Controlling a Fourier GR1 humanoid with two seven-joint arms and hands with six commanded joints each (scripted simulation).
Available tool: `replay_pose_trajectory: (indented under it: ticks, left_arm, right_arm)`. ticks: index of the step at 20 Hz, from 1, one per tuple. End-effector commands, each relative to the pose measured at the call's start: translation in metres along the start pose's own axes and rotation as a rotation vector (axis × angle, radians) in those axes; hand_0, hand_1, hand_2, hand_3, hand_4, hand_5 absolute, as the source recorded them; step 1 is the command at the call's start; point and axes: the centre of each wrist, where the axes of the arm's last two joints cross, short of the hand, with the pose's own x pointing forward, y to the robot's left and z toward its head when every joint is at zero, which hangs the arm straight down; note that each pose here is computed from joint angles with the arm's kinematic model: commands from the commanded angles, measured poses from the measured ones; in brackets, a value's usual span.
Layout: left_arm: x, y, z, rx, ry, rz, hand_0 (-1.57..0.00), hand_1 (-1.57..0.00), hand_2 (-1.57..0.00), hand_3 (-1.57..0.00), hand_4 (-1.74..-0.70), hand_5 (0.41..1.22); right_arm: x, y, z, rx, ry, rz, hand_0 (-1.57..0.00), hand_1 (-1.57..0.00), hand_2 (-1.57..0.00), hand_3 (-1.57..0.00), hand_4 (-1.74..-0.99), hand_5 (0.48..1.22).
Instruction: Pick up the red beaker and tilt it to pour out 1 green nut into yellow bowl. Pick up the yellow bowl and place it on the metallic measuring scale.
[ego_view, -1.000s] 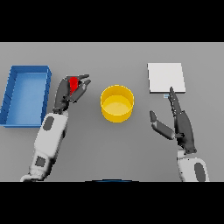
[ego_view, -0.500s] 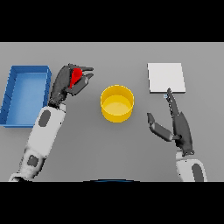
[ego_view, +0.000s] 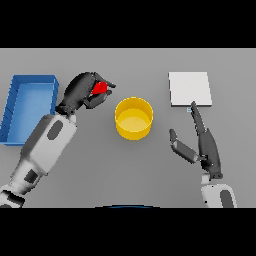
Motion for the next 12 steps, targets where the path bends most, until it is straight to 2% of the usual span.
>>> replay_pose_trajectory:
  ticks: [1, 8, 11, 12]
  left_arm:
    - [0.003, 0.002, -0.003, -0.024, -0.015, -0.095, -1.57, -1.57, -1.57, -1.57, -1.74, 1.123]
    - [0.029, 0.003, -0.033, -0.207, -0.12, -0.61, -1.57, -1.57, -1.57, -1.57, -1.74, 1.193]
    - [0.04, 0.003, -0.041, -0.306, -0.17, -0.795, -1.57, -1.57, -1.57, -1.57, -1.61, 1.206]
    - [0.045, 0.003, -0.044, -0.34, -0.171, -0.859, -1.57, -1.57, -1.57, -1.57, -1.64, 1.209]
  right_arm:
    - [-0.002, 0.001, -0.001, 0.005, 0.016, -0.007, 0.0, 0.0, 0.0, 0.0, -1.26, 0.719]
    - [-0.001, 0.004, -0.004, 0.01, 0.006, -0.025, 0.0, 0.0, 0.0, 0.0, -1.264, 0.717]
    - [-0.001, 0.002, -0.005, 0.0, 0.001, -0.032, 0.0, 0.0, 0.0, 0.0, -1.258, 0.697]
    - [-0.003, 0.0, -0.005, -0.008, 0.012, -0.021, 0.0, 0.0, 0.0, 0.0, -1.253, 0.688]
